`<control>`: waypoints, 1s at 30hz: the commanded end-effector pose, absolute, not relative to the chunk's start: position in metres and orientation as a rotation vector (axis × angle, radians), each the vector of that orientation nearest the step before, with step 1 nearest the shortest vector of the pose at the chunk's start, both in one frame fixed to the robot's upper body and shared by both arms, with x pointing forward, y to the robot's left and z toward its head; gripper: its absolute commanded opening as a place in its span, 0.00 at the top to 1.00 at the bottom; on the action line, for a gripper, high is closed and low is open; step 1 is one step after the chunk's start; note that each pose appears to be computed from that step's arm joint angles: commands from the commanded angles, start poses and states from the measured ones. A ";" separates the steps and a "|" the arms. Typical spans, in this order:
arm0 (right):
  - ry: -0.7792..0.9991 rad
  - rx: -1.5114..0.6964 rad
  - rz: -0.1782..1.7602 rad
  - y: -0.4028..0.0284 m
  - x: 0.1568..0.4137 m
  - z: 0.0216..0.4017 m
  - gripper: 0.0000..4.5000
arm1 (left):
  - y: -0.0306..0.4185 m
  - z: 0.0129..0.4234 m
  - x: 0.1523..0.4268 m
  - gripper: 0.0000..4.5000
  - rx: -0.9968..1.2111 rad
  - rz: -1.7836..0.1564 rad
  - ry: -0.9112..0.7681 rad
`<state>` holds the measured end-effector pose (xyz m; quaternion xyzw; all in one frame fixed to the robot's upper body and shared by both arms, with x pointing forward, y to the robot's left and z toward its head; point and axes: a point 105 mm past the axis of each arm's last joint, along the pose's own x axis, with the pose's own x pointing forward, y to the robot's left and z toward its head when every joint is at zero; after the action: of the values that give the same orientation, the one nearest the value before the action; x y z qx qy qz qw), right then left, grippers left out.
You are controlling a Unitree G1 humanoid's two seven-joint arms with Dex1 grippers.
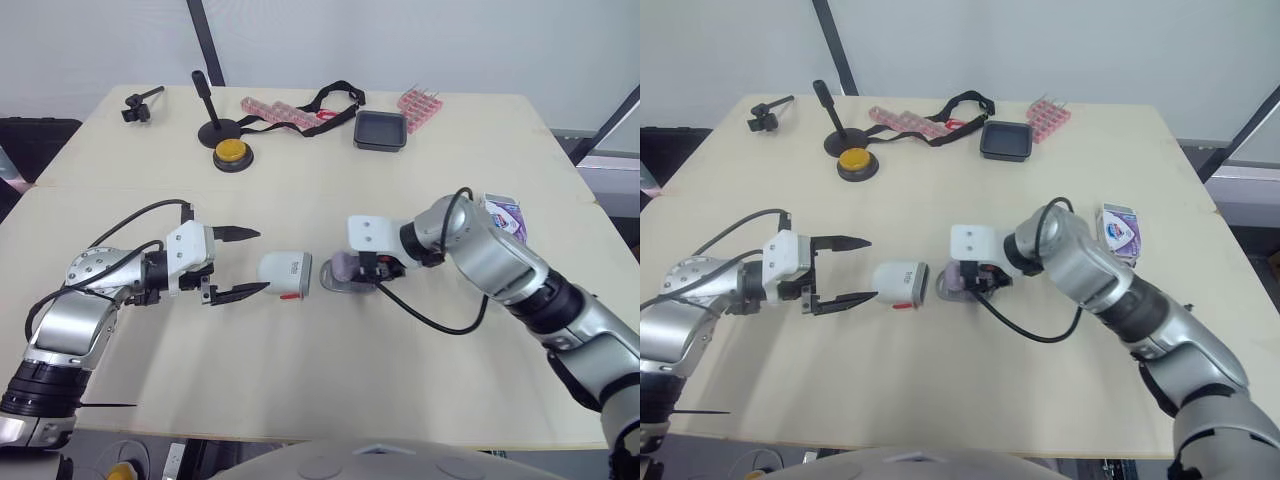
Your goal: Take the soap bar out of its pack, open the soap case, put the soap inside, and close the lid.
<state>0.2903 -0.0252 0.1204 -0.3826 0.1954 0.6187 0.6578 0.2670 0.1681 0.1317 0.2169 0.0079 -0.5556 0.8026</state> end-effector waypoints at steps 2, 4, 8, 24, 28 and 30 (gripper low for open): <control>0.428 -0.881 1.387 -0.022 0.294 0.127 0.55 | 0.173 0.141 0.268 0.00 0.509 -1.161 -0.011; 0.428 -0.880 1.399 -0.021 0.292 0.126 0.55 | 0.174 0.140 0.268 0.00 0.516 -1.156 -0.013; 0.420 -0.880 1.404 -0.020 0.292 0.125 0.55 | 0.173 0.140 0.269 0.00 0.523 -1.154 -0.013; 0.244 -0.683 1.432 -0.033 0.285 0.165 0.01 | 0.169 0.142 0.275 0.00 0.549 -1.166 -0.023; 0.089 -0.574 1.375 -0.057 0.277 0.184 0.01 | 0.164 0.142 0.277 0.00 0.534 -1.187 -0.034; 0.033 -0.546 1.319 -0.067 0.277 0.185 0.01 | 0.161 0.144 0.278 0.00 0.513 -1.199 -0.042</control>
<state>0.2790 -0.0629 0.1676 -0.2476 0.0670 0.6174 0.7437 0.2771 0.1645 0.1342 0.2393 0.0010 -0.5534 0.7978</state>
